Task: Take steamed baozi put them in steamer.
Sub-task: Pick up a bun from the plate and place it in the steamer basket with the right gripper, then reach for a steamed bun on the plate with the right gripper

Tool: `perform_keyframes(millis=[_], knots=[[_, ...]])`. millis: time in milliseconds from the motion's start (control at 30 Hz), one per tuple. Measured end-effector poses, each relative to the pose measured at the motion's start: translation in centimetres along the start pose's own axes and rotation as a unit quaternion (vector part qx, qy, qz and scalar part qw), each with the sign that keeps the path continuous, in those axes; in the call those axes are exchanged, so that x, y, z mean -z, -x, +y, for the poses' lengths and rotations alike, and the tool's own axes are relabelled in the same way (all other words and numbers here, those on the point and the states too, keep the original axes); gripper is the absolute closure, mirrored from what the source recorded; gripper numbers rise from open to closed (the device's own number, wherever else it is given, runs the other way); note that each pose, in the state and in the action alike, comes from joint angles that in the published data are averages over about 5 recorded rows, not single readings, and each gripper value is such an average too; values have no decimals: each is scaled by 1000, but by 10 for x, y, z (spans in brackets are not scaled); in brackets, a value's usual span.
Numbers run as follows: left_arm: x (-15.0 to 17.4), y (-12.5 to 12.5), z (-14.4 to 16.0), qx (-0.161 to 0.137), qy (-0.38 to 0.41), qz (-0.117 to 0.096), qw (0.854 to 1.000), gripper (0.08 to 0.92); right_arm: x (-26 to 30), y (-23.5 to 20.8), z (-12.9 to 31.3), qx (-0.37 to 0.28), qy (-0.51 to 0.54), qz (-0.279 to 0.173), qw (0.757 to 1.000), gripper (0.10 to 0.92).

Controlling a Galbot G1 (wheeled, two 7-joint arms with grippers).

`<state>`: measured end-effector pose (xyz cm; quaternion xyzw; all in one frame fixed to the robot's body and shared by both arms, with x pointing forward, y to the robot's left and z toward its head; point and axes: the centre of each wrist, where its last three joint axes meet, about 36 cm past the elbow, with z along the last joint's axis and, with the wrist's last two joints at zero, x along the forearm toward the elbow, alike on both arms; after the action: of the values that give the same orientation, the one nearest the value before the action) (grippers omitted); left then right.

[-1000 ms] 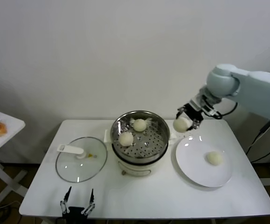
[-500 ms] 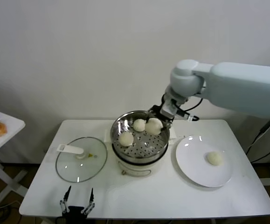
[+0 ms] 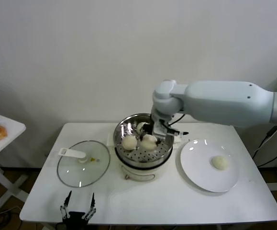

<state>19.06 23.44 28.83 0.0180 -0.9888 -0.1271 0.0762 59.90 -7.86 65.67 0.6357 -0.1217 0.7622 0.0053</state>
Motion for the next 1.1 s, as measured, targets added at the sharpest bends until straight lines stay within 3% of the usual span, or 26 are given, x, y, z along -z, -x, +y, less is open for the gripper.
perform_keyframes(millis=[567, 833, 1100], knots=[[-2, 1, 0, 1, -1, 1, 1000, 177, 11, 59, -11, 16, -26, -25, 999, 351], [-2, 2, 0, 2, -2, -1, 1000, 177, 6, 61, -11, 3, -23, -29, 999, 217], [-1, 2, 1, 2, -1, -2, 1000, 177, -13, 38, 1, -2, -2, -26, 1000, 200]])
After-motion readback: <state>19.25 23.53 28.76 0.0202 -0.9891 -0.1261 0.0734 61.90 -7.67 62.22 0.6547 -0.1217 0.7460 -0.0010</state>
